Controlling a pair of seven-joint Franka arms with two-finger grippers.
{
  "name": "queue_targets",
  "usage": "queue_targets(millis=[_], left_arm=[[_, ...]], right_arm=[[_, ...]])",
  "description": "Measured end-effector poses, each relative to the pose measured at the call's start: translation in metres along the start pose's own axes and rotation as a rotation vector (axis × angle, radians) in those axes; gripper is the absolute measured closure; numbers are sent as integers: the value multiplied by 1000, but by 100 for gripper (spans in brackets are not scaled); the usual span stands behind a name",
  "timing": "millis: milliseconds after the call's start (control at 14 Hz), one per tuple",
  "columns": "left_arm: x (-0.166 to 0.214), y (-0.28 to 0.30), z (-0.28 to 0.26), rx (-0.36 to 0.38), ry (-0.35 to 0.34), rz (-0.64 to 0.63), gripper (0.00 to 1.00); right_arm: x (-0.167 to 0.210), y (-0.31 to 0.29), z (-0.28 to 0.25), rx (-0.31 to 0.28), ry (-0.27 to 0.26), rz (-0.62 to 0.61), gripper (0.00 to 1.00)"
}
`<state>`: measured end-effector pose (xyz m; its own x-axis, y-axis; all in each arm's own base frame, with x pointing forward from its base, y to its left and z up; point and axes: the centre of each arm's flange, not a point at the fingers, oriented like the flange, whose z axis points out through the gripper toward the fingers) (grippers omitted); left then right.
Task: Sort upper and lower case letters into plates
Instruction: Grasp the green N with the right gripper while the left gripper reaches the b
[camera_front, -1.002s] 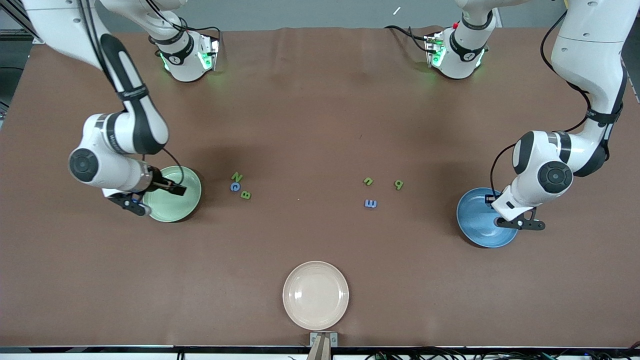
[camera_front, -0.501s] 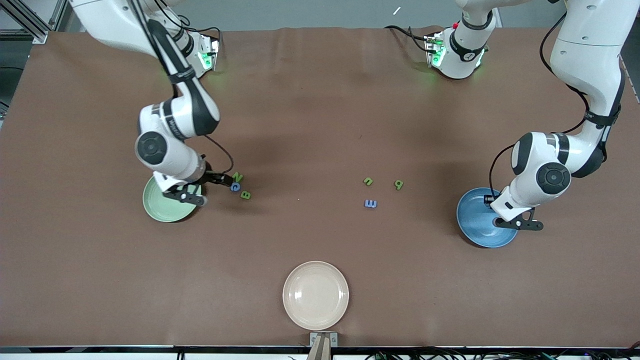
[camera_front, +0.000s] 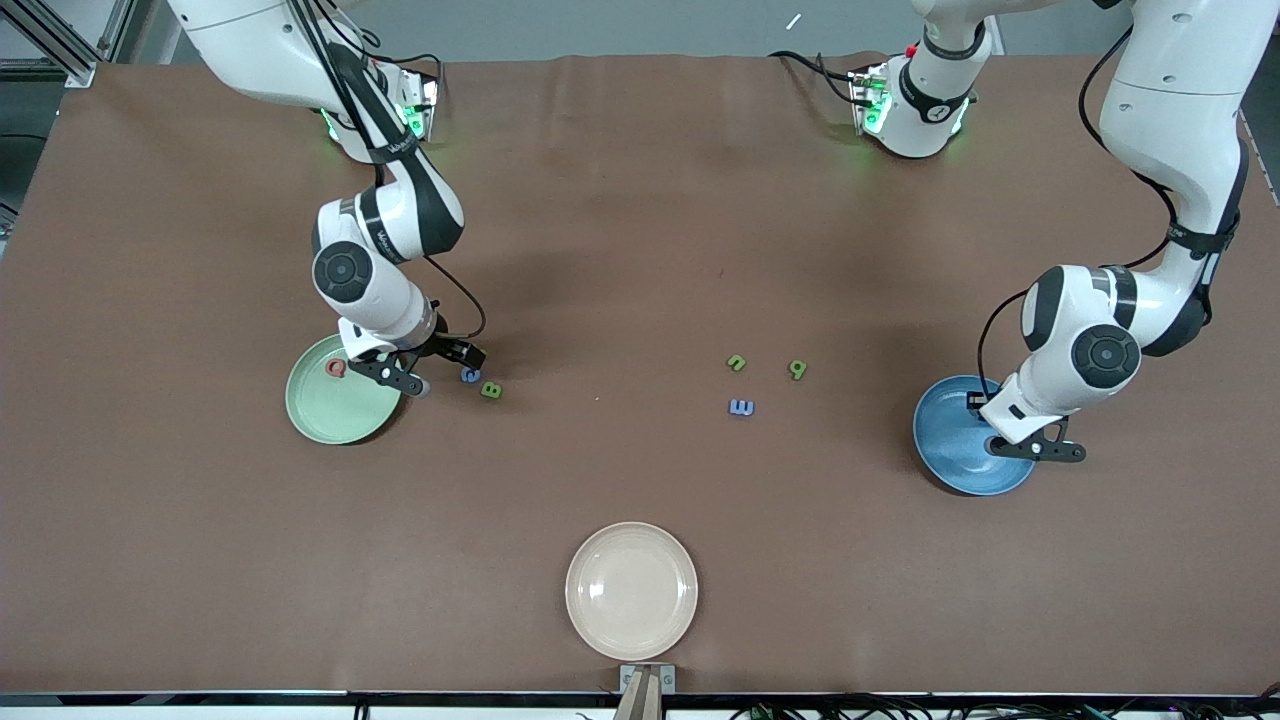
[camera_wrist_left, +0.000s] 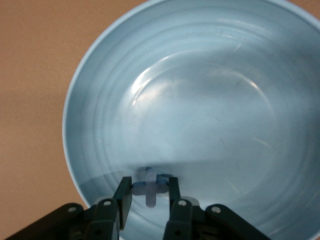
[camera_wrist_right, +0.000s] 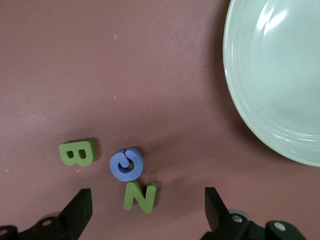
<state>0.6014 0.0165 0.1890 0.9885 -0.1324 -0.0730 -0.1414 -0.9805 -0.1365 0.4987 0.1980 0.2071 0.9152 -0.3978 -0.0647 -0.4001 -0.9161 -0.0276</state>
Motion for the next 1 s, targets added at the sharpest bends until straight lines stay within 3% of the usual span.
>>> queue_targets(millis=[358, 429, 716, 859, 1002], left_arm=[[5, 1, -7, 1, 17, 2, 11], [7, 3, -13, 1, 23, 6, 6], [13, 53, -52, -21, 44, -3, 0], [15, 90, -69, -43, 61, -53, 0], [14, 128, -80, -69, 71, -113, 0]], right_arm=[[-15, -6, 36, -3, 15, 46, 6], [-19, -9, 40, -3, 17, 54, 10], [-25, -16, 43, 0, 23, 63, 11], [-25, -16, 42, 1, 23, 64, 17], [-25, -17, 39, 4, 25, 63, 29]])
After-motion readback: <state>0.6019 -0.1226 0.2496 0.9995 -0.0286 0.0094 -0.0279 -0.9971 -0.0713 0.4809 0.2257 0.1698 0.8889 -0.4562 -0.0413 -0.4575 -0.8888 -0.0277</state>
